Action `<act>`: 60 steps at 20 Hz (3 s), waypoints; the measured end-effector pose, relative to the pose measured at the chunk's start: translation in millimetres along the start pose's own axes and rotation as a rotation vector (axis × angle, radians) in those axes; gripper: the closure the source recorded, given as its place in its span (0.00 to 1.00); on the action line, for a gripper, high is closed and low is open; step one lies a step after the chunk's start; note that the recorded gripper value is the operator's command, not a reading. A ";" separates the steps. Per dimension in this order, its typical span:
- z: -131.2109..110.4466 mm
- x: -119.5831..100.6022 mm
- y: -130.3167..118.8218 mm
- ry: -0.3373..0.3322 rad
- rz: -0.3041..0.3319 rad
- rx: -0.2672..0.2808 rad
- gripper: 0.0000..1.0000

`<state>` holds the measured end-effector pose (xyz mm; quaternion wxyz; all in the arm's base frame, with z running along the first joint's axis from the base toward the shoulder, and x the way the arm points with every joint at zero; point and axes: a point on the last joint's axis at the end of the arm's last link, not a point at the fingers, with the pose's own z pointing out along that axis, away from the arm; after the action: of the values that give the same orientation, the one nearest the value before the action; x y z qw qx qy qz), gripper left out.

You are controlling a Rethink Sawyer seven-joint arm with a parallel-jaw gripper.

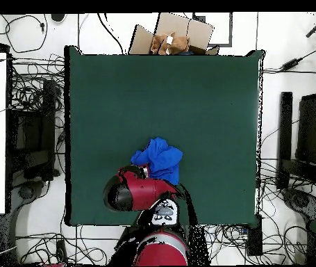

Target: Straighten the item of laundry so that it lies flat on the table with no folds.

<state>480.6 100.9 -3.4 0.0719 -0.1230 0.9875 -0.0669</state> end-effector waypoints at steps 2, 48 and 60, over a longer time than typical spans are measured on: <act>0.5 0.3 -0.1 0.000 0.000 0.000 0.00; -43.6 -68.8 -38.3 -0.153 0.088 0.057 1.00; 11.1 -65.7 -43.6 -0.098 0.109 0.039 1.00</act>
<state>555.5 74.4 0.5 0.1261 -0.0705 0.9866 -0.0762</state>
